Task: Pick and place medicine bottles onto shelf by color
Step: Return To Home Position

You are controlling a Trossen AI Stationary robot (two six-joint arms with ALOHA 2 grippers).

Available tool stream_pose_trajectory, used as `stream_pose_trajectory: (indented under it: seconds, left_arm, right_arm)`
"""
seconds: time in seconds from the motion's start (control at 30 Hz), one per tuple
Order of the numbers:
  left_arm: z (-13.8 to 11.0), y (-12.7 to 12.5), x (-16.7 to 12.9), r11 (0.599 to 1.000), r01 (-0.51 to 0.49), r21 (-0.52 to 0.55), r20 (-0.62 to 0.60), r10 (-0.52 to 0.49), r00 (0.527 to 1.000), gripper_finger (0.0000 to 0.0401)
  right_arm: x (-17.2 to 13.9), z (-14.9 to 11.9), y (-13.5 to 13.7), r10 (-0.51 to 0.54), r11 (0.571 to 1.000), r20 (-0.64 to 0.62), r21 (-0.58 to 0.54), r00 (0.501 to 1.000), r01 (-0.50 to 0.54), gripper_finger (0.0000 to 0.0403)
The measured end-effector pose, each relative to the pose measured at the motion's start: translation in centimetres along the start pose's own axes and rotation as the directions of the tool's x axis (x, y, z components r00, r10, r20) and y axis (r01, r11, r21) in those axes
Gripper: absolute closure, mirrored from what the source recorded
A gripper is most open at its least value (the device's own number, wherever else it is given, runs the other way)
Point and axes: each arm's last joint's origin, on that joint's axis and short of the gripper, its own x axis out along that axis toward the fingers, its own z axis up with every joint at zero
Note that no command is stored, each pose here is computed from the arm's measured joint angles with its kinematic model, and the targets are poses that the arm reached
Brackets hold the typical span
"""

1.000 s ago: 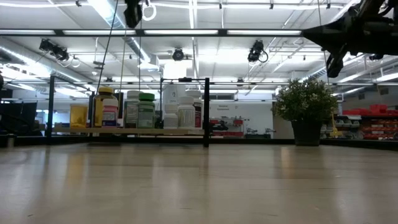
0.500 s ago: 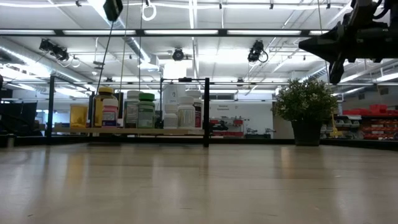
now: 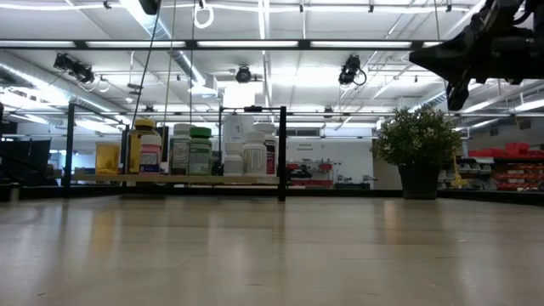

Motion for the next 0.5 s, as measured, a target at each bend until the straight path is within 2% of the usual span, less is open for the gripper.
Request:
stream_pose_trajectory:
  seconds: [0.23,0.37,0.5]
  left_arm:
    - [-4.0,1.2,0.1,0.998,0.017,-0.055,0.078,-0.013,0.997,0.0394]
    - [-5.7,1.9,-0.9,0.994,0.014,-0.107,0.078,-0.005,0.997,0.0396]
    - [-6.9,2.3,-2.1,0.987,0.036,-0.16,0.129,-0.015,0.992,0.0392]
  right_arm:
    - [0.0,0.0,0.0,0.008,1.0,-0.001,-0.005,1.0,-0.009,0.0392]
    - [0.0,0.1,0.1,0.011,1.0,0.005,-0.003,1.0,-0.011,0.0397]
    - [0.0,0.1,0.1,0.026,1.0,-0.001,-0.01,1.0,-0.026,0.0395]
